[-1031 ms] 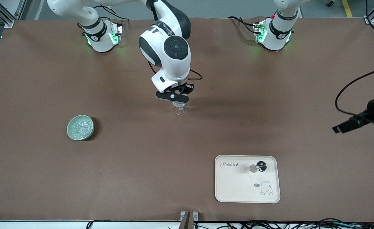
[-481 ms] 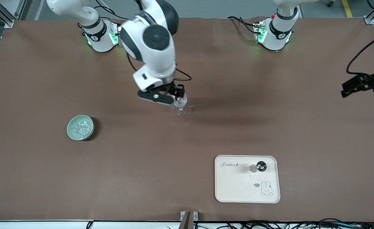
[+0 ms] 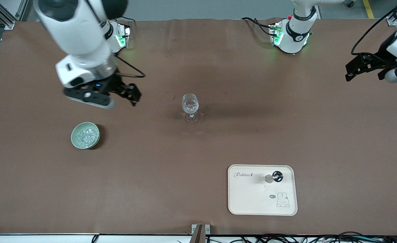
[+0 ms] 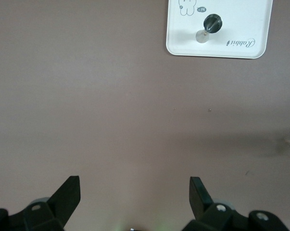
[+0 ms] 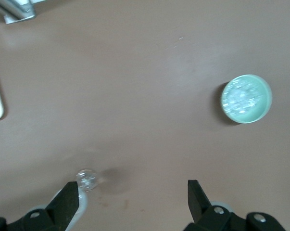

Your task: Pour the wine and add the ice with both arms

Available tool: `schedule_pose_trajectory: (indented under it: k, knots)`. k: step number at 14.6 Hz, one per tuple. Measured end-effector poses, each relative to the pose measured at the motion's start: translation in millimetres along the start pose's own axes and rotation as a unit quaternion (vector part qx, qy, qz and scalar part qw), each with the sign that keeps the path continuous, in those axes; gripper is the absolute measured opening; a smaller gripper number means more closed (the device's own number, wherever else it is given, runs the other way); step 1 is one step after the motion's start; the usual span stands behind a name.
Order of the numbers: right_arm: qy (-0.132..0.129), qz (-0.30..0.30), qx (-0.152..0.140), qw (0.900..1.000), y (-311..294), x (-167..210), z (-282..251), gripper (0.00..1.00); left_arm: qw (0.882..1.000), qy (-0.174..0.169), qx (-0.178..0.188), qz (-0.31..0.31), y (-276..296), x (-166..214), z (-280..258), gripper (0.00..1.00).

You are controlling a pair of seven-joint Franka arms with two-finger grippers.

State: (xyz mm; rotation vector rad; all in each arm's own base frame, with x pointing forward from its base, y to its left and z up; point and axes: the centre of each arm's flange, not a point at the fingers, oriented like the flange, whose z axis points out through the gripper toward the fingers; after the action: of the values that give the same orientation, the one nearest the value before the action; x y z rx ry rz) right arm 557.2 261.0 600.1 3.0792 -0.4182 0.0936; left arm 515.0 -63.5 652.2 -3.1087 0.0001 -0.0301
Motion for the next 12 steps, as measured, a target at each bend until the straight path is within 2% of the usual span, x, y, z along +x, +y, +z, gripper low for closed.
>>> schedule_pose_trajectory:
  k: [5, 8, 12]
  knots:
    - [-0.016, -0.017, -0.014, 1.0, 108.6, 44.7, -23.2, 1.0, 1.0, 0.003, 0.002, 0.0, 0.7, -15.8, 8.9, 1.0]
    - [-0.015, -0.059, -0.013, 0.998, 184.9, 73.0, -31.9, 1.0, 1.0, 0.003, 0.002, 0.004, 2.9, -16.0, 9.0, 1.0]
    - [-0.011, -0.059, -0.013, 0.998, 253.6, 85.2, -47.8, 1.0, 1.0, 0.001, 0.002, 0.008, 6.0, -16.0, 10.0, 1.0]
